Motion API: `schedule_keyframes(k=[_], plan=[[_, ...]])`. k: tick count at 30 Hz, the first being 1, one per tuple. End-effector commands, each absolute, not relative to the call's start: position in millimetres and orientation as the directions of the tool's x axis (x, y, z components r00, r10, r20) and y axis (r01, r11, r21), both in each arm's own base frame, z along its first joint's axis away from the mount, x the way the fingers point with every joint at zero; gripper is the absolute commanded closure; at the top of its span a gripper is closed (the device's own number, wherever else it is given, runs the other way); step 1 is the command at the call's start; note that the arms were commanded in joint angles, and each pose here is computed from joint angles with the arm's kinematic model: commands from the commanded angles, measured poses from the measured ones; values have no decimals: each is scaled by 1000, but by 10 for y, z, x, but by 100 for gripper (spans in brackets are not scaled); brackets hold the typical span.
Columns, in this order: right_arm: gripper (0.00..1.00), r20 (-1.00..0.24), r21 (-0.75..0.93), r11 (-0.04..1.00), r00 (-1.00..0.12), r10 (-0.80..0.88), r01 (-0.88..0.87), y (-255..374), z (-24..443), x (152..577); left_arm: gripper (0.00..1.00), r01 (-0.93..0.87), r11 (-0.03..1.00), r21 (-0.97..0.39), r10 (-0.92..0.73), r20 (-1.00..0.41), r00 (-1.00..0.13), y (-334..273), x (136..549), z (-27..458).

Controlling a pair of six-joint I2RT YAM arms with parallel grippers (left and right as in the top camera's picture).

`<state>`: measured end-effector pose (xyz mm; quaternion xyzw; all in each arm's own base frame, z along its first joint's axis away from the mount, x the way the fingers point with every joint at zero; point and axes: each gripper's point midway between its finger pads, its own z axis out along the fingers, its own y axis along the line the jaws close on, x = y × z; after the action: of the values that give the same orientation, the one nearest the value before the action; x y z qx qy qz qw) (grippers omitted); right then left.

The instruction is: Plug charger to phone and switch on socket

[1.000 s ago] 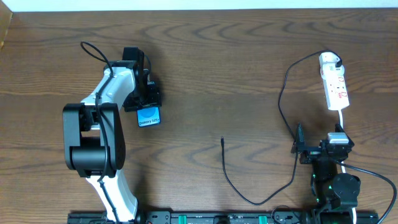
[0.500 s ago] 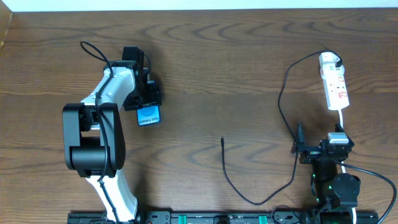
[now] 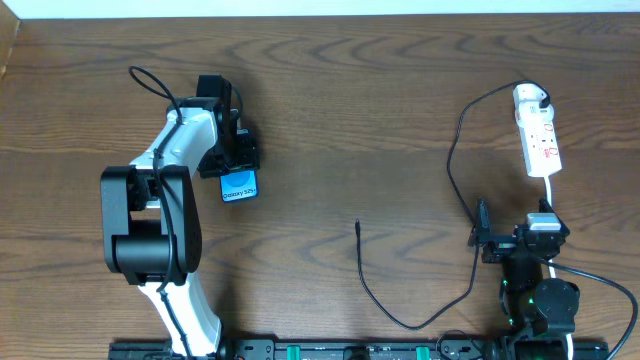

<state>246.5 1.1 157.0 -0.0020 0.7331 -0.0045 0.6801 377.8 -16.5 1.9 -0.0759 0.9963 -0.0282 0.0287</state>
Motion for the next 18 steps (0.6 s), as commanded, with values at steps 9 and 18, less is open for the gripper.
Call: schedule_keyframes(k=[9, 18], plan=[[1, -997, 0, 1000, -72, 1, 10, 3, 1572, 2462, 6, -155, 985, -71, -156, -6, -988, -190, 3713, -142], [1, -997, 0, 1000, -72, 1, 10, 3, 1572, 2462, 4, -155, 985, -71, -156, -7, -988, -189, 3716, -142]])
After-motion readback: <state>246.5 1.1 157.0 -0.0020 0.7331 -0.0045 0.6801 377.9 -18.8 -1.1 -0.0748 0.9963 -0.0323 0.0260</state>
